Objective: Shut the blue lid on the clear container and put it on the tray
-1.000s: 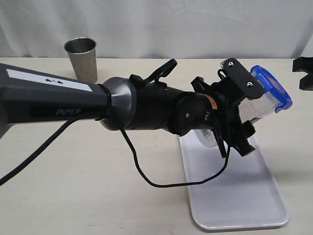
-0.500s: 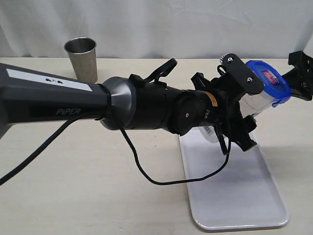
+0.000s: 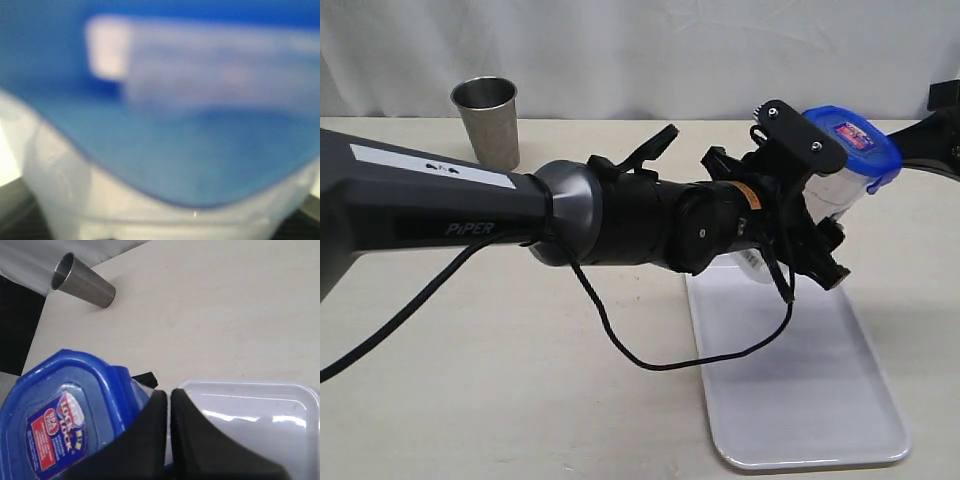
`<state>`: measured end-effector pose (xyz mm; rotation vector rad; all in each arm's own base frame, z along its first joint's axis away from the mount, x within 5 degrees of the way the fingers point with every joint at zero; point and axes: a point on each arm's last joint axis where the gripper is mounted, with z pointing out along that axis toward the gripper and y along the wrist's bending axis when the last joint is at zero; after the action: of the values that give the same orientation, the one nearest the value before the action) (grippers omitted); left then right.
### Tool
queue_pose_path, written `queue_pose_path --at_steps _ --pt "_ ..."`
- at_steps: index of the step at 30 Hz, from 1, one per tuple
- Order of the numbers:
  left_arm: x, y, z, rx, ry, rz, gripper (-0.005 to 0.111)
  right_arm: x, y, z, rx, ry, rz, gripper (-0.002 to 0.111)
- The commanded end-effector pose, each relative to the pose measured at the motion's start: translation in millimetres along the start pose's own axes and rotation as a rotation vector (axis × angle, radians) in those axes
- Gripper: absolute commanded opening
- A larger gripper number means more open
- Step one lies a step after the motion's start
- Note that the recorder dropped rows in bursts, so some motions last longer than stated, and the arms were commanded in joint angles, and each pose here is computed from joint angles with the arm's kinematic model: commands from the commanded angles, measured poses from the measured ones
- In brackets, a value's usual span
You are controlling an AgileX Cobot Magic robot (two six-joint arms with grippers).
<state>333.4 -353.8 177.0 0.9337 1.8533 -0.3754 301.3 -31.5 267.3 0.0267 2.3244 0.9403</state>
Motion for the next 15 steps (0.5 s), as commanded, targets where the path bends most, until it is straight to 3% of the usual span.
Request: queue_pose_path --at_steps 1,7,11,13,15 --pt "15.6 7.0 8.7 -0.003 0.053 -0.050 0.000 -3.8 3.5 -7.5 0.072 -0.037 -0.028 0.004" --pt "32.0 9.1 21.1 -0.009 0.056 0.056 0.000 -5.3 -2.7 -16.3 0.228 -0.128 -0.020 0.004" --pt "25.5 7.6 21.9 0.005 -0.027 -0.003 0.000 -4.4 -1.7 -16.4 0.221 -0.123 -0.018 0.004" --pt "18.7 3.4 21.4 0.054 -0.100 -0.053 0.000 -3.7 -1.5 -15.8 0.213 -0.114 -0.009 0.004" --pt "10.1 -8.7 19.1 0.207 -0.208 -0.074 0.000 -2.7 -0.5 -15.4 0.201 -0.104 -0.008 0.004"
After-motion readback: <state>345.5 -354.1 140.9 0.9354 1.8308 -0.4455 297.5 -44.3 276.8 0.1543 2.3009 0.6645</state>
